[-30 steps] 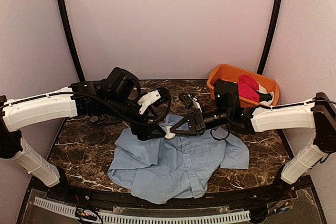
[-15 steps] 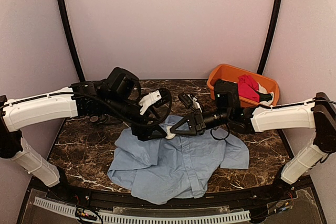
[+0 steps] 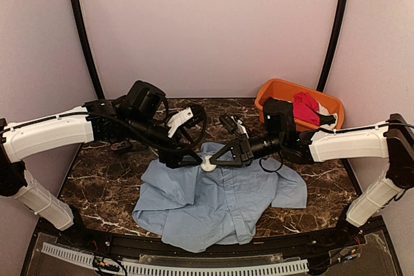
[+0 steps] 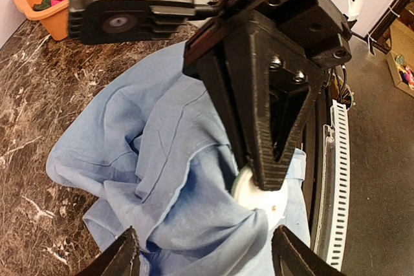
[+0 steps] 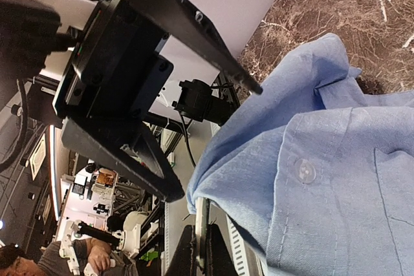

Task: Pin the brooch onto the clothing
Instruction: Pin the brooch to the flattened clothing.

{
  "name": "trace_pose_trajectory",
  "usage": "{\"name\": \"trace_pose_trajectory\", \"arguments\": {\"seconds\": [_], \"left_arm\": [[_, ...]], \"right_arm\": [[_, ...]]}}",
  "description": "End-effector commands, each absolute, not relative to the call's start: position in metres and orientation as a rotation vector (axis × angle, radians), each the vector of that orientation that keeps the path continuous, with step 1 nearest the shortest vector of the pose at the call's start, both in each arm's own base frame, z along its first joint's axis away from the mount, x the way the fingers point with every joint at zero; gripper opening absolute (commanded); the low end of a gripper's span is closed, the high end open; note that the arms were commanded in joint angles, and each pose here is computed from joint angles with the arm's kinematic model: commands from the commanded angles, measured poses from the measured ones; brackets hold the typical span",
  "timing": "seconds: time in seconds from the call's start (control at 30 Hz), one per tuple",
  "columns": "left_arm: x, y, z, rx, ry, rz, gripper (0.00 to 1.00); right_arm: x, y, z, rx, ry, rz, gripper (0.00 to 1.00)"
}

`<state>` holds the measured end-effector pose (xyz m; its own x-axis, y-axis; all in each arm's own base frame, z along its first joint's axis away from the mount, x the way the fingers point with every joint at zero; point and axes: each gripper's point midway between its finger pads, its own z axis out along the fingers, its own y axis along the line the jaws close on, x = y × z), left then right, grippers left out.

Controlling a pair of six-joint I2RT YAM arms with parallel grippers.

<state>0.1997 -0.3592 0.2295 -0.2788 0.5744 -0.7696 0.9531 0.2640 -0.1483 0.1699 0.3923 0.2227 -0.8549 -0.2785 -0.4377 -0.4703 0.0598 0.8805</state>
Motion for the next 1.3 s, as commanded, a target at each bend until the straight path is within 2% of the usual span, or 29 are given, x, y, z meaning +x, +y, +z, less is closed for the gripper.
{"name": "trace_pose_trajectory", "arguments": {"seconds": [0.0,0.33,1.27], "left_arm": [[0.198,-0.355,0.241,1.336,1.931,-0.916,0.69],[0.178,-0.366,0.243,1.415,1.891,-1.084,0.69],[0.191,-0.371,0.221,1.406,1.986,-1.017,0.57]], "right_arm": [[0.169,0.395,0.238,-0.833,2.090,1.913,0.00],[0.170,0.395,0.238,-0.839,2.093,1.908,0.00],[0.168,0.396,0.241,-0.855,2.083,1.908,0.00]]}}
